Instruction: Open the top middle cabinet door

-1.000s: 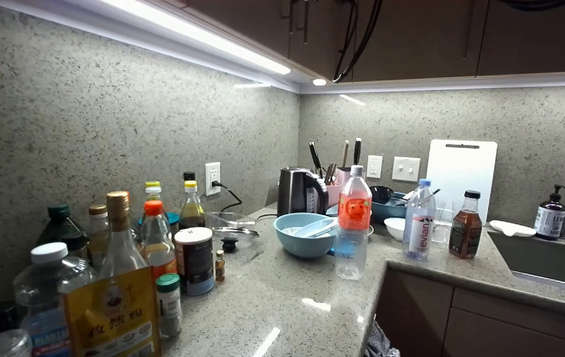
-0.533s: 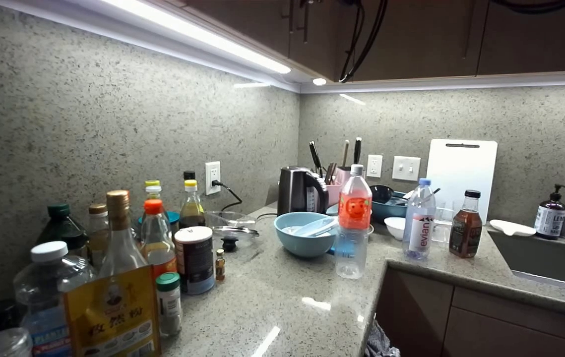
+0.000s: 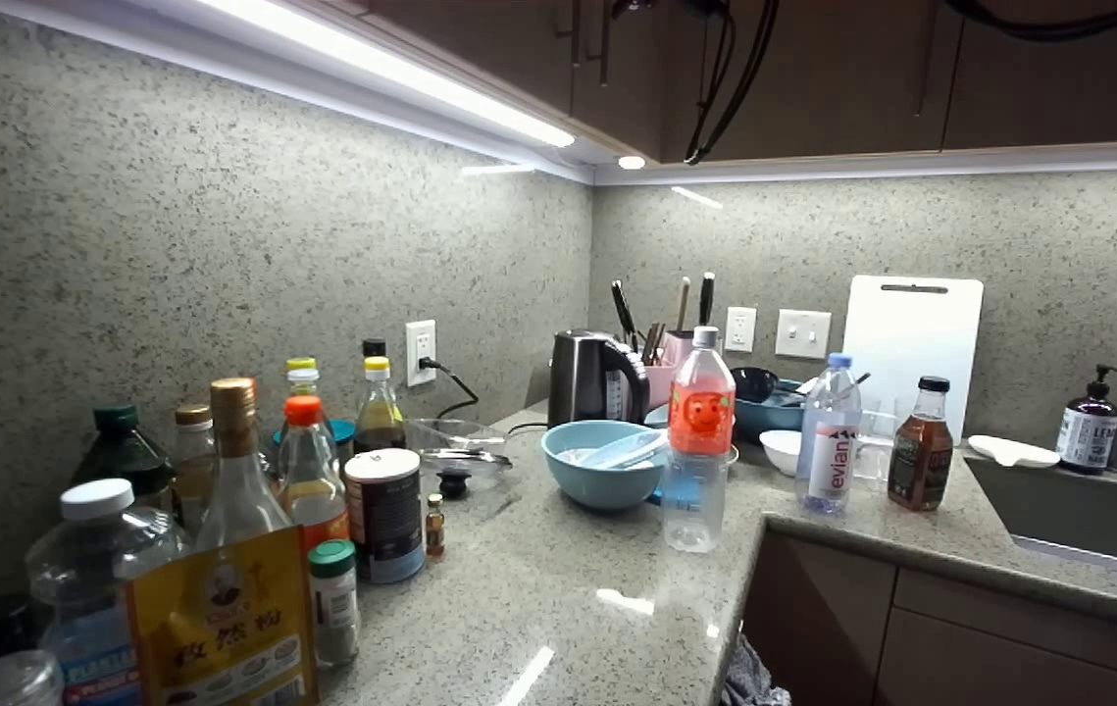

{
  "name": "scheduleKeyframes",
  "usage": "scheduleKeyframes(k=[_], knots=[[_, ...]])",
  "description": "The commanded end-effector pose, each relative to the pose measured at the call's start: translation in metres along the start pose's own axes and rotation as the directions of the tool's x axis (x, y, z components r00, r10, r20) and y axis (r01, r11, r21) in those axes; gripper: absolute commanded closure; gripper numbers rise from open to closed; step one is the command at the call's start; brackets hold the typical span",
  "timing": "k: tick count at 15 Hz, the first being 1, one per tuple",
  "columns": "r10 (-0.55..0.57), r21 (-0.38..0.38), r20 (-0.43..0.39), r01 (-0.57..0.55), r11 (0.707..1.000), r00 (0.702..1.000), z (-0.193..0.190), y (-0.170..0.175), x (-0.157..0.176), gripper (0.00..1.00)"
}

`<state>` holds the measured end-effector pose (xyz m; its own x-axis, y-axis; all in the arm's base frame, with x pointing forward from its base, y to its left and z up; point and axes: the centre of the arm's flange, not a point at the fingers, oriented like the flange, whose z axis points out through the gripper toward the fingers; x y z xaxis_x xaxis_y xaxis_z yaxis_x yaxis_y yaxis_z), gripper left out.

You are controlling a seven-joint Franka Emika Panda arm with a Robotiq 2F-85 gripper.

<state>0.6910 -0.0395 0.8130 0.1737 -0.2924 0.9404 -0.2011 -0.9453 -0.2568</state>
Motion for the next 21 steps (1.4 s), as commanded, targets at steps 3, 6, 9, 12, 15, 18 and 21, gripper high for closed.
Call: scheduleKeyframes(k=[3, 6, 9, 12, 15, 18, 21], knots=[[0.019, 0.016, 0.020, -0.019, 1.000, 1.000, -0.005, 0.009, 0.004, 0.26], [0.021, 0.035, 0.023, -0.022, 0.999, 1.000, -0.008, 0.013, 0.005, 0.47], [0.034, 0.052, 0.035, -0.036, 0.998, 0.999, -0.009, 0.011, 0.005, 0.66], [0.050, 0.059, 0.046, -0.053, 0.997, 0.998, -0.011, 0.007, 0.003, 0.84], [0.062, 0.032, 0.037, -0.064, 0.997, 0.997, -0.025, -0.002, -0.001, 0.99], [0.073, -0.062, 0.004, -0.072, 0.995, 0.997, -0.064, -0.018, -0.017, 0.96], [0.086, -0.170, -0.075, -0.098, 0.981, 0.993, -0.088, -0.028, -0.026, 0.96]])
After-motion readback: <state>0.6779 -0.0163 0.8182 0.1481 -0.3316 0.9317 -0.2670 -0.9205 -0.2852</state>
